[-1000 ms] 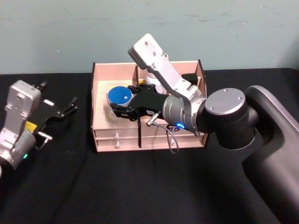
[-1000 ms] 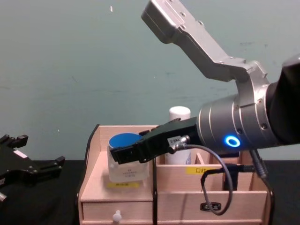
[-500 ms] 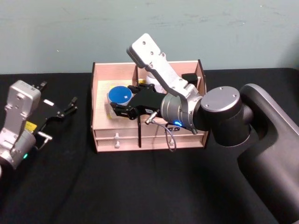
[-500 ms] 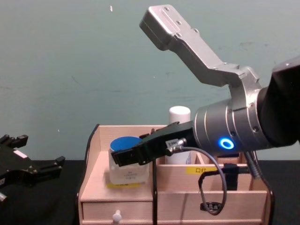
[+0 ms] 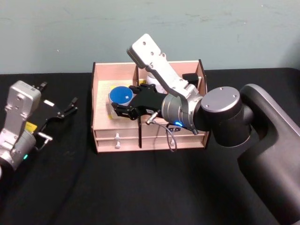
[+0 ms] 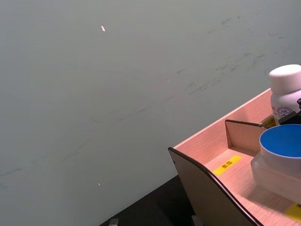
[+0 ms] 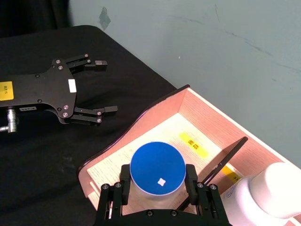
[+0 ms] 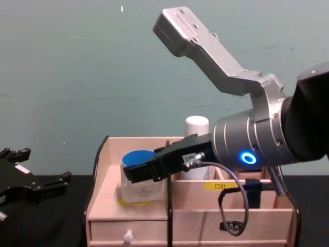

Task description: Pick up the facial cleanser and watermelon frost from the table and place them into the tiered storage box.

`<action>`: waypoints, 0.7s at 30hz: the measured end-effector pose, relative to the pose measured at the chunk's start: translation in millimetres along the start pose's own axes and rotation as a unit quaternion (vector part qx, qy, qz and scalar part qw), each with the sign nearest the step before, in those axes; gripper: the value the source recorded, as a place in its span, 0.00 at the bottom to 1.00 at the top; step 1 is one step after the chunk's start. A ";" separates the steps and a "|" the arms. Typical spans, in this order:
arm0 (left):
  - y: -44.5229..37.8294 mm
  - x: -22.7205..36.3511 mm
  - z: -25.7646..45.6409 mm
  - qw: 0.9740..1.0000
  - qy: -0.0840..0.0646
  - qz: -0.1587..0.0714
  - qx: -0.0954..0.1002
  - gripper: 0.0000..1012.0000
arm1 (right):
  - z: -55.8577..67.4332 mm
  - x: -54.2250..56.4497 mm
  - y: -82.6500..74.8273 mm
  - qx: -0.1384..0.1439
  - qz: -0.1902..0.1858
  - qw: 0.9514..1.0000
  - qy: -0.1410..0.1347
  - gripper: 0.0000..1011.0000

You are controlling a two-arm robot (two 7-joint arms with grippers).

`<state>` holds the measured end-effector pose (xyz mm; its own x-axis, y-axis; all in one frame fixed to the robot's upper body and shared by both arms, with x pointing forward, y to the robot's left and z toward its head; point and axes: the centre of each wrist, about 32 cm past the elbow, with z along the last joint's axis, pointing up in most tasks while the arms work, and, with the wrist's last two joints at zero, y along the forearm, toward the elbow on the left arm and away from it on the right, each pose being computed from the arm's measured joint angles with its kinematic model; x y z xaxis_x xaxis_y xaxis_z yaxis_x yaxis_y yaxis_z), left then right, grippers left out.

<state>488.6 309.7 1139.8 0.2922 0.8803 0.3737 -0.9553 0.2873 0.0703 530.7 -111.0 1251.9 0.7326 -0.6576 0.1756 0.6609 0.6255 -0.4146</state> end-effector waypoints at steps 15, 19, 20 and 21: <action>0.0 0.0 0.0 1.000 0.000 0.000 0.000 0.99 | -0.1 0.0 -0.5 0.000 0.001 1.000 0.000 0.96; 0.0 0.0 0.0 1.000 0.000 0.000 0.000 0.99 | -0.1 0.0 -0.5 0.000 0.001 1.000 0.001 0.99; 0.0 0.0 0.0 1.000 0.000 0.000 0.000 0.99 | -0.2 -0.1 -0.5 0.000 0.001 1.000 0.001 0.99; 0.0 0.0 0.0 1.000 0.000 0.000 0.000 0.99 | -0.1 0.0 -0.5 0.001 0.001 1.000 0.001 0.99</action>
<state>488.6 309.7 1139.8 0.2922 0.8803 0.3737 -0.9553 0.2872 0.0703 530.3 -111.4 1252.0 0.7335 -0.6570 0.1738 0.6598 0.6272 -0.4137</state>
